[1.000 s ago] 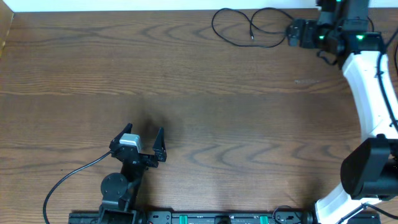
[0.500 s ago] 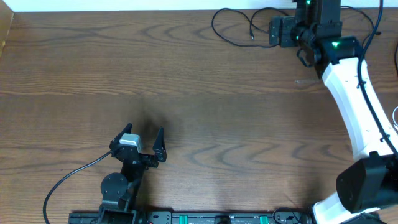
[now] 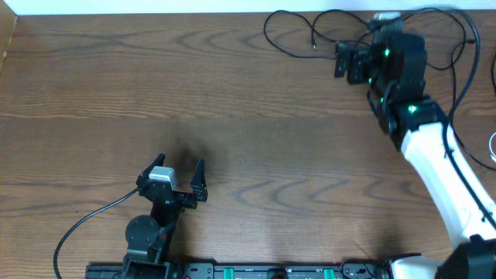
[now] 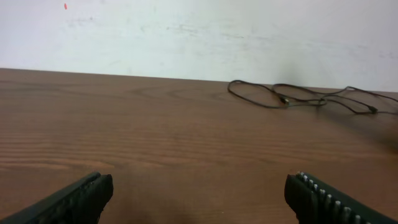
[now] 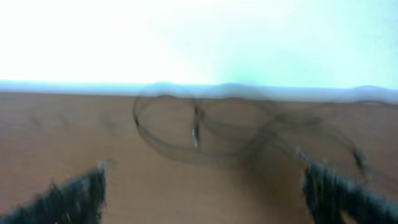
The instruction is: Untangle cables
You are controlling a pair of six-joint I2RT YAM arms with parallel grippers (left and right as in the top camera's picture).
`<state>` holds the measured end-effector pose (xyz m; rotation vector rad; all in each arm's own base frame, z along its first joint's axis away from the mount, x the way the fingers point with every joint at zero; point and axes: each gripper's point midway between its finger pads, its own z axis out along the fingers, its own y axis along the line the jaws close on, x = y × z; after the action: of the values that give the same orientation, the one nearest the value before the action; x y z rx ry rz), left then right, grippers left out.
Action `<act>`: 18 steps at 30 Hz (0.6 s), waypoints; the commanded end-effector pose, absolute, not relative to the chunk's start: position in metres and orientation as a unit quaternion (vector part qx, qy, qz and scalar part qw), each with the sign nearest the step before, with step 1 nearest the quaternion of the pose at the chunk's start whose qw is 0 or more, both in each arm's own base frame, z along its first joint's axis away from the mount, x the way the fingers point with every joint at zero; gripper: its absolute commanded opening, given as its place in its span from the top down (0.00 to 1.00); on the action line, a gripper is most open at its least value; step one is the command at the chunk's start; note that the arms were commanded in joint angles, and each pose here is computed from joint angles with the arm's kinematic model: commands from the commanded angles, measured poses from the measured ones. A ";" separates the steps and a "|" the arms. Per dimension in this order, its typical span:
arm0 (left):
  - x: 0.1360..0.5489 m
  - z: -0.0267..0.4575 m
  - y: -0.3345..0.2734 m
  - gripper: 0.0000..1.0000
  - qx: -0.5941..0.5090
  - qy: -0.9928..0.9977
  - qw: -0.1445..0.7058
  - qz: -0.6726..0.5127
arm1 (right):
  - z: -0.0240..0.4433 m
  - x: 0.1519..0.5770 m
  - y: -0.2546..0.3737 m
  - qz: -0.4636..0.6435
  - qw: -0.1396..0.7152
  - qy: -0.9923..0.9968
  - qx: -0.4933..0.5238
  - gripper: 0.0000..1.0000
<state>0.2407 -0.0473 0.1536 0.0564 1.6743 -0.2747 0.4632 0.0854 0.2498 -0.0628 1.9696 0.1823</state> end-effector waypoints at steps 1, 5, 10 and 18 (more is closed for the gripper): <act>0.239 0.139 -0.049 0.07 0.034 0.755 0.643 -0.121 | 0.237 0.443 0.091 0.087 0.567 0.818 -0.030 0.01; 0.239 0.139 -0.049 0.07 0.034 0.755 0.643 -0.121 | 0.222 0.419 0.086 0.093 0.596 0.797 -0.029 0.01; 0.239 0.139 -0.049 0.07 0.034 0.755 0.643 -0.121 | 0.196 0.388 0.080 0.107 0.607 0.787 -0.012 0.01; 0.239 0.139 -0.049 0.07 0.034 0.755 0.643 -0.121 | 0.177 0.344 0.070 0.115 0.644 0.756 -0.011 0.01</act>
<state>0.2406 -0.0473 0.1539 0.0567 1.6751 -0.2744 0.3606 0.0726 0.1831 -0.0377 1.7471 0.2471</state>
